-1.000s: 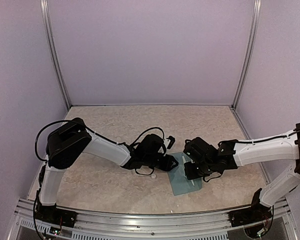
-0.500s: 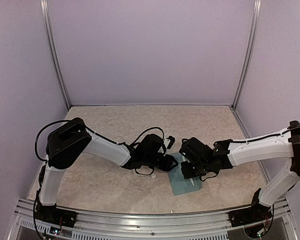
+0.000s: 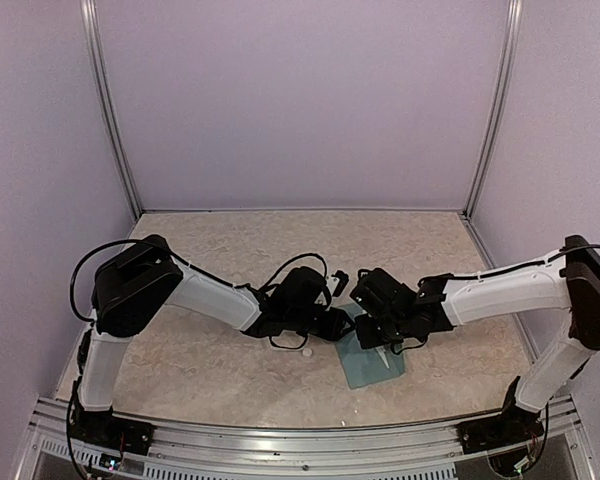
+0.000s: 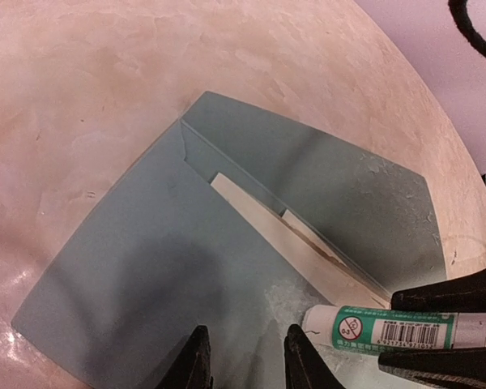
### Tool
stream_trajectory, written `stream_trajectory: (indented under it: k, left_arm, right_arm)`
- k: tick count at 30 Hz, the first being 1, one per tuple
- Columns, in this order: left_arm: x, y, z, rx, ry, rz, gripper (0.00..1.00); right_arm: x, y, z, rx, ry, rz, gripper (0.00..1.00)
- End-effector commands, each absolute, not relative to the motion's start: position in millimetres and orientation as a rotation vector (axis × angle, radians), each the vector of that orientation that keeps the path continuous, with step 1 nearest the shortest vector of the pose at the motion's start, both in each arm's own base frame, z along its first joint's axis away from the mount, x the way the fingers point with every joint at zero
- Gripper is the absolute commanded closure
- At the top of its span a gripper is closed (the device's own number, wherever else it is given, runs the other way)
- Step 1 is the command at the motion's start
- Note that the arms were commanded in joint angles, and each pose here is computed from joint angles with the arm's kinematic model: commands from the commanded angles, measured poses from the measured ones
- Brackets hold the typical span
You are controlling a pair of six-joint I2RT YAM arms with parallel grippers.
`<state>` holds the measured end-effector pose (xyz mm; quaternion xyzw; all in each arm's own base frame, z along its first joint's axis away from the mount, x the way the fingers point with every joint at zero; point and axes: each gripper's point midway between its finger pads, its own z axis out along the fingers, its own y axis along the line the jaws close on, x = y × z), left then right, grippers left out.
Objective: Place the letter into the envelope and seal it
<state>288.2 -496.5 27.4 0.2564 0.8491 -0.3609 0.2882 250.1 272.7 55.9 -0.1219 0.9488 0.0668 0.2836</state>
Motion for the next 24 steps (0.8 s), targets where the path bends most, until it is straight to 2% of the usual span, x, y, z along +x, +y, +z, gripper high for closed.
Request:
stream_trajectory:
  k: [1, 13, 18, 24]
  left_arm:
    - [283, -483, 0, 0.694, 2.366, -0.904, 0.71]
    - [286, -480, 3, 0.671, 2.362, -0.892, 0.71]
    - [298, -475, 39, 0.596, 2.291, -0.863, 0.69]
    - [309, -460, 112, 0.449, 2.158, -0.858, 0.56]
  right_arm:
    - [259, 263, 43, -0.333, 2.550, 0.102, 1.00]
    - [275, 266, 54, -0.290, 2.497, 0.130, 1.00]
    - [292, 266, 103, -0.211, 2.363, 0.208, 1.00]
    - [313, 257, 178, -0.125, 2.135, 0.313, 1.00]
